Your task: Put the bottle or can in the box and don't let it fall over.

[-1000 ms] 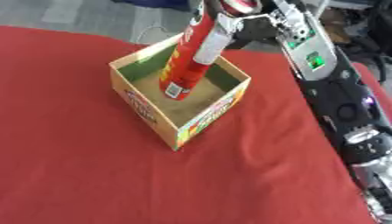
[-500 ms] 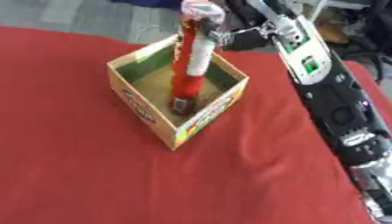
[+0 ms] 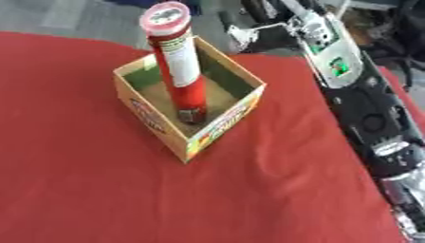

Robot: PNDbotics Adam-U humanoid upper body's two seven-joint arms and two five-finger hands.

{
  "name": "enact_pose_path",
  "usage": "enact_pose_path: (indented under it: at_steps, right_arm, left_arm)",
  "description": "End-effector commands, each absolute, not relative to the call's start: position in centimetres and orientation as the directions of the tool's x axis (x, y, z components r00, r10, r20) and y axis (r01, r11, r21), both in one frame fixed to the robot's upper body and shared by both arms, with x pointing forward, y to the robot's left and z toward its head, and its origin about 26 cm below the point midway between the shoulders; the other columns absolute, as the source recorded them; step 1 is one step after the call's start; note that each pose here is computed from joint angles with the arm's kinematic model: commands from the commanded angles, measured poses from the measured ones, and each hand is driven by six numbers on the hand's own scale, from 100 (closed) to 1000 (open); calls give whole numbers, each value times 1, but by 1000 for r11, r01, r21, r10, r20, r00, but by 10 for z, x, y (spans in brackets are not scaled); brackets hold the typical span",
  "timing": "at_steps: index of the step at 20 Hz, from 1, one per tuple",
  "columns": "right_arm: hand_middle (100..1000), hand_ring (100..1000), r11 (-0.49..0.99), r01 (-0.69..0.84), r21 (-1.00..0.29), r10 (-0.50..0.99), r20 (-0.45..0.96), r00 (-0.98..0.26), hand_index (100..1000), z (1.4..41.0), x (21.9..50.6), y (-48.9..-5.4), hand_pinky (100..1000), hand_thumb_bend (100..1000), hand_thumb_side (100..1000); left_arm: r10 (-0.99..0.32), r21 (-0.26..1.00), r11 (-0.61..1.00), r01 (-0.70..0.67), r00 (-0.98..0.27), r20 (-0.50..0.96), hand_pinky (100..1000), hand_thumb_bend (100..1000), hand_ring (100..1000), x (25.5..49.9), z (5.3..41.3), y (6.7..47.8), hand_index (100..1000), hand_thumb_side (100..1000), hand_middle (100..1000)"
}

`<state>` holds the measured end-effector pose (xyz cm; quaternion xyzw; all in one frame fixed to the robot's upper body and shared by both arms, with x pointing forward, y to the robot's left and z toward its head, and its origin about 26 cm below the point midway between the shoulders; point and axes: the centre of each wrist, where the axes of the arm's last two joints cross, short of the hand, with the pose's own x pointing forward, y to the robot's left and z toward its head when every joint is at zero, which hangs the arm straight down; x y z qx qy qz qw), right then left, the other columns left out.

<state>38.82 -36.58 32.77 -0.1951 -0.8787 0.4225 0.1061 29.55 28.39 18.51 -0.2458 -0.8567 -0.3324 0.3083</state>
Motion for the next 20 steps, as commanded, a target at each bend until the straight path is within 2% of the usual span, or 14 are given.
enact_pose_path:
  at_steps: [1, 4, 5, 6, 10, 16, 20]
  right_arm:
    - [840, 978, 606, 261, -751, 413, 17, -911, 860, 356, 370, -374, 870, 100, 212]
    - [830, 966, 648, 238, -724, 392, 49, -919, 856, 365, 355, -377, 856, 100, 100]
    - [820, 956, 658, 232, -716, 389, 59, -919, 851, 365, 350, -378, 847, 100, 100]
    - [812, 946, 666, 226, -711, 389, 73, -918, 846, 363, 345, -380, 840, 100, 117]
    - [777, 909, 659, 204, -724, 409, 117, -905, 840, 347, 328, -383, 821, 100, 341]
    - [768, 895, 623, 185, -760, 443, 147, -884, 833, 310, 306, -377, 819, 100, 444]
    - [764, 895, 612, 167, -773, 452, 168, -876, 832, 290, 295, -368, 815, 100, 457]
  left_arm:
    - [208, 434, 653, 621, -698, 685, 522, 100, 830, 292, 191, 286, 774, 643, 721]
    - [207, 420, 661, 622, -689, 695, 523, 100, 830, 291, 188, 288, 774, 642, 722]
    - [206, 416, 664, 622, -686, 698, 523, 100, 830, 290, 187, 289, 774, 641, 722]
    - [204, 411, 667, 622, -683, 701, 523, 100, 830, 290, 186, 290, 774, 641, 722]
    - [197, 398, 678, 618, -675, 711, 524, 100, 830, 288, 182, 293, 774, 640, 723]
    - [194, 389, 692, 608, -675, 712, 526, 100, 829, 286, 179, 295, 774, 637, 725]
    - [198, 384, 699, 603, -680, 706, 527, 100, 830, 286, 178, 296, 774, 635, 725]
